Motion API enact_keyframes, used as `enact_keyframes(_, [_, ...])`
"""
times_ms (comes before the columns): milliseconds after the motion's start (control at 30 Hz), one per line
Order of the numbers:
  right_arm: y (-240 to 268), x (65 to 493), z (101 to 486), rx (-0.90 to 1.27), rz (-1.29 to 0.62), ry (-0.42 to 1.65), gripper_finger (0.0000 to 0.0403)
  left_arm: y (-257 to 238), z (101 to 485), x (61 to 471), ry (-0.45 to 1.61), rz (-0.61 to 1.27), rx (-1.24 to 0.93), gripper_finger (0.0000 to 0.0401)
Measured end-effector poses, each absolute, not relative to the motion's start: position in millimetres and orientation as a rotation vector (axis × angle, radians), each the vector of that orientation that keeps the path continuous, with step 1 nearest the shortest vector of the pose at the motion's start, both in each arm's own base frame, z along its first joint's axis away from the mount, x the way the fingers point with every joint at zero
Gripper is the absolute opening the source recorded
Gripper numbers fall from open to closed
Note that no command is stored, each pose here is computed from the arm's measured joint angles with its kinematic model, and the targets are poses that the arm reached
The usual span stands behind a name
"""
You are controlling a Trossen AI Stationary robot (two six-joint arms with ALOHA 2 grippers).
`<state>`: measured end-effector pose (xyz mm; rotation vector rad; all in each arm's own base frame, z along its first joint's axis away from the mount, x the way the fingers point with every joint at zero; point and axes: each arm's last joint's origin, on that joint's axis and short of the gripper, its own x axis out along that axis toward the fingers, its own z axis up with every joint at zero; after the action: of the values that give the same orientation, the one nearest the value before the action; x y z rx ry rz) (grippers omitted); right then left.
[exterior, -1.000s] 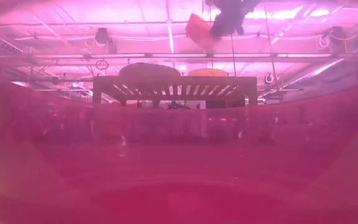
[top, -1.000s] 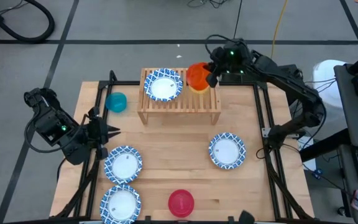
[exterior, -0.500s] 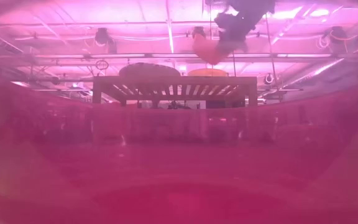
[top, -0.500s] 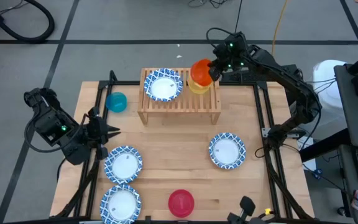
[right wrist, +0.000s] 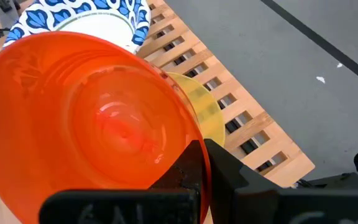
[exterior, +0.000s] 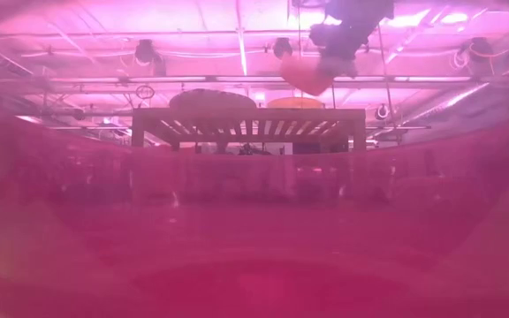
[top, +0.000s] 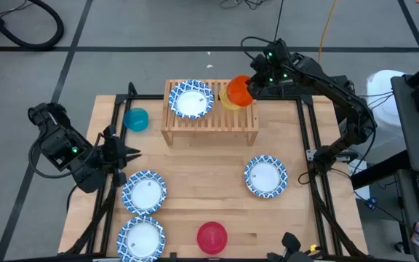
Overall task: Place and stack bowls onto a shelf
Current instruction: Stack the orange bowl on top of the yellow bowl on the shelf
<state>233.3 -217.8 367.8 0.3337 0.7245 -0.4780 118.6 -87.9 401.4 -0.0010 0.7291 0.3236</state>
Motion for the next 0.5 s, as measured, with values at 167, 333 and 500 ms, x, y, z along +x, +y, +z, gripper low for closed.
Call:
enact_keyframes(167, [-217.9,233.2,367.8,0.323,-0.475,0.726,0.0,-87.9,401.4,118.6,0.729,0.323,0.0,0.0056])
enact_keyframes(333, [-218.6,233.9,367.0,0.298,-0.466,0.733,0.0,-87.9,401.4,118.6,0.73,0.323,0.001,0.0056])
enact_keyframes(500, [-222.7,238.1,361.2,0.292,-0.462,0.75,0.0,-87.9,401.4,118.6,0.73,0.323,0.001,0.0056])
